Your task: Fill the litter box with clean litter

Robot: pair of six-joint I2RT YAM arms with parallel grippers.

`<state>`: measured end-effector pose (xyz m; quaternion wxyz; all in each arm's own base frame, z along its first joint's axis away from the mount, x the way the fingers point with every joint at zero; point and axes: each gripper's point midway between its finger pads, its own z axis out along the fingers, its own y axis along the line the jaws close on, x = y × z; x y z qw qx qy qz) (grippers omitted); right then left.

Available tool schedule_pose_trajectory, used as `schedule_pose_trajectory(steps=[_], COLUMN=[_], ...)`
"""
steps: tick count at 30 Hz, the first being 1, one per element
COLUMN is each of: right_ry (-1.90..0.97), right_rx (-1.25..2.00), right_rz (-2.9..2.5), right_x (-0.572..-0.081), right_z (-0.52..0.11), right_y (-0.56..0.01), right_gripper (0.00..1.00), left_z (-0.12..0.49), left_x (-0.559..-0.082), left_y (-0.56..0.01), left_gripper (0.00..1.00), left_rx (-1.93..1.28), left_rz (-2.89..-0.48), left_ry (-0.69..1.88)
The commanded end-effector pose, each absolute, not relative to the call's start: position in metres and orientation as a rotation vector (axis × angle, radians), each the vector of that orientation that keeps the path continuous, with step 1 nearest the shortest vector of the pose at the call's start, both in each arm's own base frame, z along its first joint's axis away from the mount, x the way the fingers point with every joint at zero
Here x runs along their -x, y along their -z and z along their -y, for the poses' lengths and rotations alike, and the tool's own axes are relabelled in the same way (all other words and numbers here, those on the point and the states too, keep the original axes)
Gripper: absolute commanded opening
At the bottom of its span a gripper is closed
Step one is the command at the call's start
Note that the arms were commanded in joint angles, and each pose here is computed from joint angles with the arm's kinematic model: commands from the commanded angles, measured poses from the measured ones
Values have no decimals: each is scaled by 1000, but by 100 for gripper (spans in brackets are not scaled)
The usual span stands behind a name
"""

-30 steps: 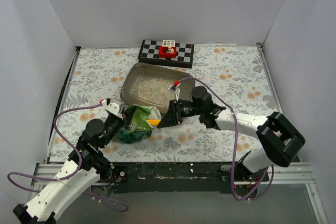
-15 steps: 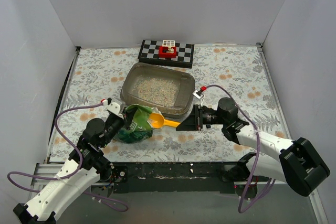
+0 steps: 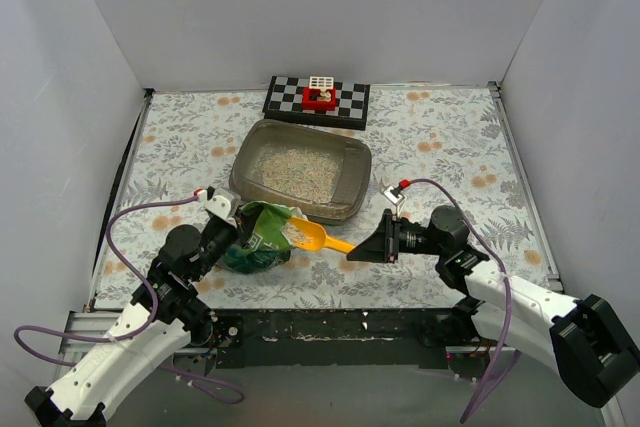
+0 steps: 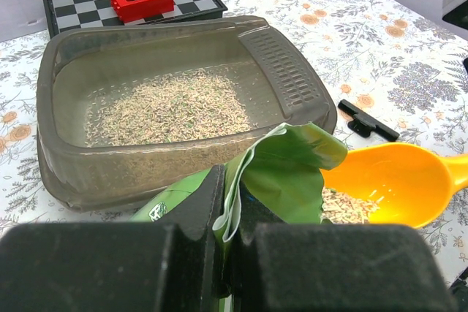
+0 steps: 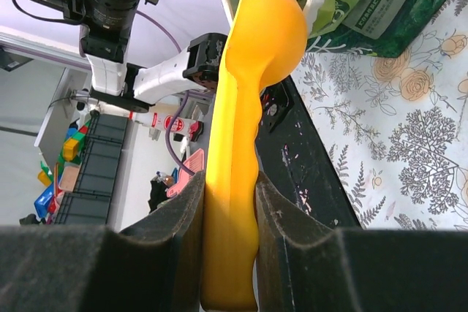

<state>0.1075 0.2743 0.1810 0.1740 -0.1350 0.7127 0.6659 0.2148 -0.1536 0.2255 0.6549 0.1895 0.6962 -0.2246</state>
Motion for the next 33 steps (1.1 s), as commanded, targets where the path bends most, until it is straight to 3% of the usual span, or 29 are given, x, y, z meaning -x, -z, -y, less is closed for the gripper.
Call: schedule_pose_trajectory(steps=[1,13,27,33], right_ry=[-1905,-1743,-1654,-1561], right_rx=[365,275,19,-104], right_rz=[-2081,-2173,-2041,-2004], right_x=[-94,-97,-137,-179], right_z=[-267,-254,-252,-256], right_y=[-174,-175,-278,-299], right_gripper=[1,1,1,1], left_z=[154,146,140,139], left_x=[-217,-219,-220,-218], left_y=[-235,-239,-243,-247], left_gripper=[0,0,0,0], left_rx=[-424,-382,-342,-340], left_rz=[-1544,-1537,-1536,-1523], left_ry=[509,477,462,470])
